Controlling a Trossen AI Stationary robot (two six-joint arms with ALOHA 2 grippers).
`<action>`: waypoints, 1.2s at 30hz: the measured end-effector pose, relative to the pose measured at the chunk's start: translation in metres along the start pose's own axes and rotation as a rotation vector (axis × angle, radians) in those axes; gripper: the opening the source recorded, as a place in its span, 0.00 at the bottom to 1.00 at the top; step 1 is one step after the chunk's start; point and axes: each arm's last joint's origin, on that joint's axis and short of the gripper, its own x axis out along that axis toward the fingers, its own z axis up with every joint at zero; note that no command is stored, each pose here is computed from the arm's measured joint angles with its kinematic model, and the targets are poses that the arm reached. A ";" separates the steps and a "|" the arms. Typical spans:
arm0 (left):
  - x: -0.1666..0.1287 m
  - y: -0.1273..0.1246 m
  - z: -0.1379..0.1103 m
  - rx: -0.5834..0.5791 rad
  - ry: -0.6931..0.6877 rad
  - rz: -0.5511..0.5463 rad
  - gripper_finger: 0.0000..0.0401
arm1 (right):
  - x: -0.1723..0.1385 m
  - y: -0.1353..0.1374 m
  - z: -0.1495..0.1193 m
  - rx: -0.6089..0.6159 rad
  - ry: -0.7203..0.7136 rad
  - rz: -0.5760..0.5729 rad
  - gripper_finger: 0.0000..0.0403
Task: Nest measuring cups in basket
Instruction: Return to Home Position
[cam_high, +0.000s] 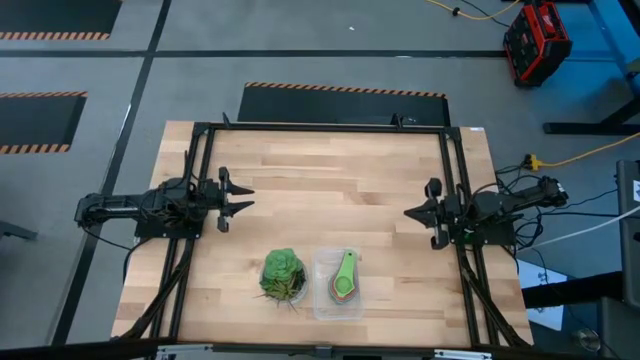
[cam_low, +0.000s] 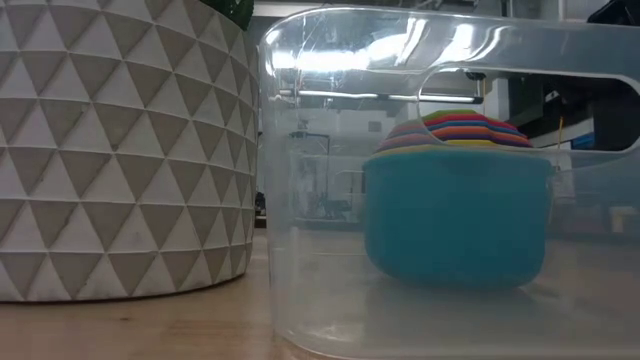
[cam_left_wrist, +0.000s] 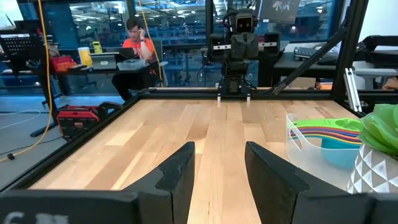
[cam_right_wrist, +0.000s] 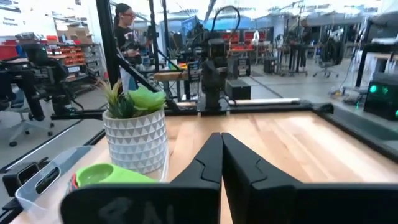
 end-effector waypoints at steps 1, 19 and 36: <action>0.000 0.000 0.000 0.000 0.000 0.000 0.34 | 0.000 0.000 0.001 -0.008 -0.007 0.000 0.02; 0.000 0.000 0.000 0.000 0.000 0.000 0.34 | 0.003 -0.019 0.005 -0.313 -0.047 -0.002 0.02; 0.000 0.000 0.000 0.000 0.000 0.000 0.34 | 0.003 -0.026 -0.003 -0.235 0.036 0.028 0.02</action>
